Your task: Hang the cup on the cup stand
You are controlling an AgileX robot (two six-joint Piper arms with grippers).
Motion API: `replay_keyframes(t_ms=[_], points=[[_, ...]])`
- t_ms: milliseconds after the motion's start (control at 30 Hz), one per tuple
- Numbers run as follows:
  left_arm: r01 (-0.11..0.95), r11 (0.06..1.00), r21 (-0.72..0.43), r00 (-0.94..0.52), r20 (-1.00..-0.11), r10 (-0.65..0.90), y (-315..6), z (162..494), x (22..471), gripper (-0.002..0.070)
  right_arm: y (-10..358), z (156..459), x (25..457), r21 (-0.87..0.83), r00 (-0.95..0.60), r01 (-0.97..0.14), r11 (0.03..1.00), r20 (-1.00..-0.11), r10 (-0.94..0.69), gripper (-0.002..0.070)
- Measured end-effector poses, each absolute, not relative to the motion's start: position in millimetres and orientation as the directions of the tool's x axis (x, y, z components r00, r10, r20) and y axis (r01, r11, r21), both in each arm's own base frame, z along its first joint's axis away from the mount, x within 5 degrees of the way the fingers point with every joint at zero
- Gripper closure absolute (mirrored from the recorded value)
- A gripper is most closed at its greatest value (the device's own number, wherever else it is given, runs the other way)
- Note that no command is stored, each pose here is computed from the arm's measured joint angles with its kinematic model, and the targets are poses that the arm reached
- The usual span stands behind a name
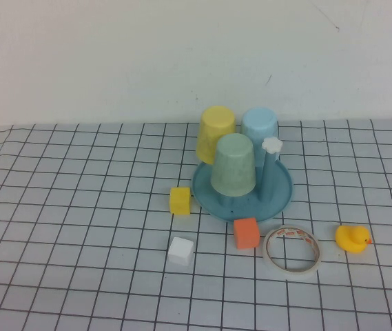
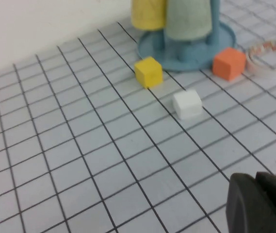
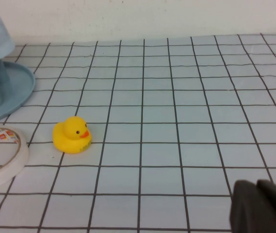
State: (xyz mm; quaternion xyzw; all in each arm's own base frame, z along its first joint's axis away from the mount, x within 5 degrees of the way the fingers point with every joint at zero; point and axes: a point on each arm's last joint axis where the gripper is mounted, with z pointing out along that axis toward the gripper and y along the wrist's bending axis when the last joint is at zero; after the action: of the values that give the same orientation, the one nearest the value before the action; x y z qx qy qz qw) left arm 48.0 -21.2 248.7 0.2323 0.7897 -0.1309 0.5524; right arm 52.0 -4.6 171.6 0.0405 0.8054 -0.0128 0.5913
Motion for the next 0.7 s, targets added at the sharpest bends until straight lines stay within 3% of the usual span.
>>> replay_keyframes(t_ms=[133,233,533,700], points=[[0.502,0.86,0.095,-0.236,-0.941,0.241,-22,234,48,0.0676,-5,172,52,0.027,-0.298,0.079,0.996,-0.953,0.05,0.0676],[0.428,0.896,0.119,-0.177,-0.961,0.212,-20,225,49,0.0676,-5,172,52,0.027,-0.298,0.079,0.996,-0.953,0.05,0.0676],[0.131,0.99,0.045,-0.085,-0.995,0.056,-7,196,55,0.0676,-5,172,52,0.027,-0.298,0.079,0.996,-0.953,0.05,0.0676],[0.069,0.997,0.046,-0.075,-0.996,0.051,-4,193,56,0.0676,-5,172,52,0.027,-0.298,0.079,0.996,-0.953,0.05,0.0676]])
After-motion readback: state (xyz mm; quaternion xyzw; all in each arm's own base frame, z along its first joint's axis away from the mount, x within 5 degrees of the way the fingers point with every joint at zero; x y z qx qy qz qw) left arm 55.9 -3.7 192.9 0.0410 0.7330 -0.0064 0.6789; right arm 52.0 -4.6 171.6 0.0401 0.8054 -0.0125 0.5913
